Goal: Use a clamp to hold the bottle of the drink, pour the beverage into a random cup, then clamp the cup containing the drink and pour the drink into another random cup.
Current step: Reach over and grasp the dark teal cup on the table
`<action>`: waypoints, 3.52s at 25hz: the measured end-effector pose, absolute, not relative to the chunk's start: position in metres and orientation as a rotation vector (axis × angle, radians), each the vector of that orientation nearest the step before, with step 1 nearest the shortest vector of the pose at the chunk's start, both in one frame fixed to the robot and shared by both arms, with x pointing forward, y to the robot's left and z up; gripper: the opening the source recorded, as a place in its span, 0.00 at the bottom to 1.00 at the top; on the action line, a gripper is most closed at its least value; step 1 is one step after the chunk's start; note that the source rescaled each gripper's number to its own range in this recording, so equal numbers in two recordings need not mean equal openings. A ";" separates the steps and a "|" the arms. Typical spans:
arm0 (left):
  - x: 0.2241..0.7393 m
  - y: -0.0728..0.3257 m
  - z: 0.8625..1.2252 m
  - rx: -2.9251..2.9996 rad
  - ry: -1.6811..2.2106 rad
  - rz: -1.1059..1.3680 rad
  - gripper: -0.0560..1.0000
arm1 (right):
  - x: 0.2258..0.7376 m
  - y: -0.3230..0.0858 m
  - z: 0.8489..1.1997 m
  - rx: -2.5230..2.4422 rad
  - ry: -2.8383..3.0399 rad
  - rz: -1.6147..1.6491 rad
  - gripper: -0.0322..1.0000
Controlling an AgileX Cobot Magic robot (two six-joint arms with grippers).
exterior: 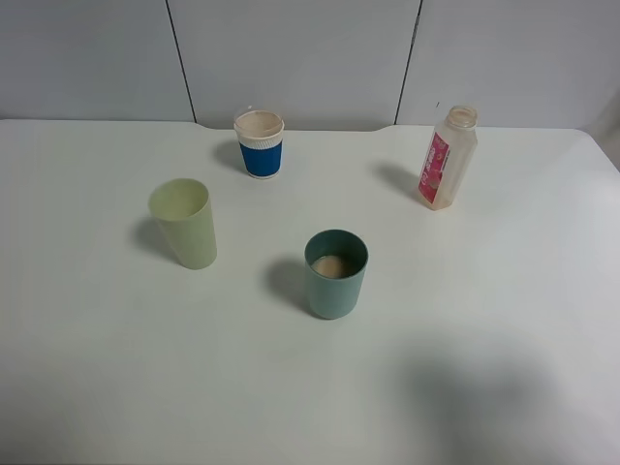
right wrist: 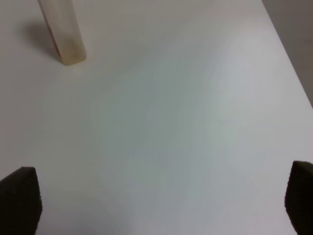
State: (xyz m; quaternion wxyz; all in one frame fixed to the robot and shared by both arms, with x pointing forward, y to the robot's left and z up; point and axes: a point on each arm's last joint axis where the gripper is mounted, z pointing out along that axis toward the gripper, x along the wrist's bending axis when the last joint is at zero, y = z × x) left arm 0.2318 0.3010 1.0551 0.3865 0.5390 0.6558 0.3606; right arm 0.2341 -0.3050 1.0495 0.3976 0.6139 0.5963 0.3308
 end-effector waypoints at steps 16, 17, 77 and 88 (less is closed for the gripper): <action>0.304 0.288 1.081 1.455 1.485 0.800 0.81 | 0.234 -0.305 1.050 1.555 1.510 0.838 1.00; 0.310 0.287 1.080 1.477 1.480 0.783 0.81 | 0.234 -0.305 1.050 1.555 1.510 0.838 1.00; 0.389 0.106 0.877 1.757 0.861 0.528 0.81 | 0.234 -0.305 1.050 1.555 1.510 0.838 1.00; 0.388 0.106 0.859 1.769 0.903 0.500 0.81 | 0.234 -0.305 1.050 1.555 1.510 0.838 1.00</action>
